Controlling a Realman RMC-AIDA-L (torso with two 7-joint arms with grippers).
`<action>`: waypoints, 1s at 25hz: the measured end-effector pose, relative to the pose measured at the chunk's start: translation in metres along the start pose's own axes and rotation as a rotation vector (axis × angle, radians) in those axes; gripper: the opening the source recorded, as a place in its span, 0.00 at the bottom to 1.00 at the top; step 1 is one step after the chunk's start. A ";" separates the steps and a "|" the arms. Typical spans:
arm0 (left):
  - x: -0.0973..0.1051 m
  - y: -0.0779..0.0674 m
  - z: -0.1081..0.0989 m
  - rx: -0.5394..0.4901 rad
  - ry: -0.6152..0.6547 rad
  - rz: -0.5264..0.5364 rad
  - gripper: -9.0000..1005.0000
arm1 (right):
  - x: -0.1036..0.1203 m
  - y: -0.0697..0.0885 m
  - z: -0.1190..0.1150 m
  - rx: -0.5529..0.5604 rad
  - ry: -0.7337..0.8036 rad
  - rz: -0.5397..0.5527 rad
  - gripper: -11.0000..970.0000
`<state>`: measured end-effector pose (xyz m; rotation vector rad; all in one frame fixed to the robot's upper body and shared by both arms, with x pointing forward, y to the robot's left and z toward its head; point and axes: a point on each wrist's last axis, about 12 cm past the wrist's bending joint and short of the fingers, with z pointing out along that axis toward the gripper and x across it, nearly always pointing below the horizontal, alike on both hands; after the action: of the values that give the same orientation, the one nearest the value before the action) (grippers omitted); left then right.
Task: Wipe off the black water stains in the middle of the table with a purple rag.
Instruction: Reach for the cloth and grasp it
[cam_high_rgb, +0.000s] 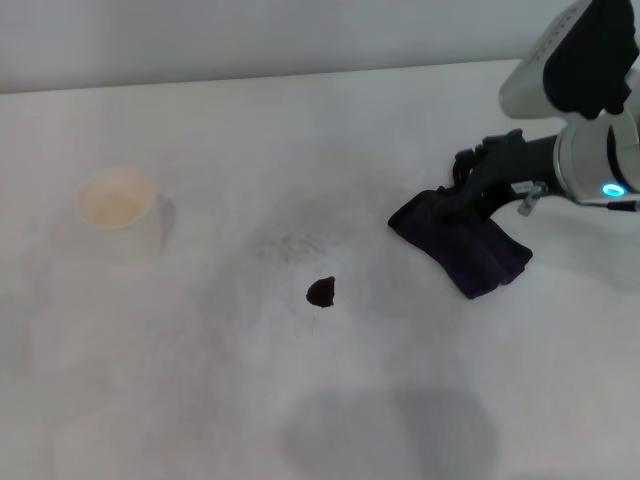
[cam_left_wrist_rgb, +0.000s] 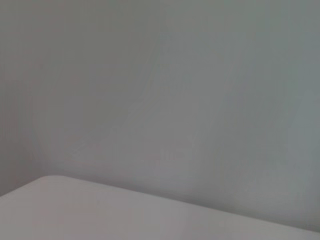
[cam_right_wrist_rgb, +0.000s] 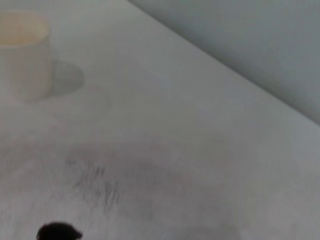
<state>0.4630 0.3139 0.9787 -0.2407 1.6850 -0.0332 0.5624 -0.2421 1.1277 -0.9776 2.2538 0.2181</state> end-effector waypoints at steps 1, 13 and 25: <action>-0.001 -0.001 0.001 0.002 -0.004 0.000 0.89 | 0.001 0.001 0.001 0.000 0.011 0.000 0.85; -0.014 -0.009 0.006 0.051 -0.105 0.013 0.89 | 0.007 0.010 0.017 0.061 0.162 -0.031 0.83; -0.017 -0.012 0.009 0.060 -0.120 0.008 0.89 | 0.013 0.008 0.033 0.036 0.213 -0.011 0.76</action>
<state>0.4757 0.3067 0.9962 -0.1868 1.5631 -0.0624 0.5675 -0.2310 1.0933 -1.0353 2.4345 0.0710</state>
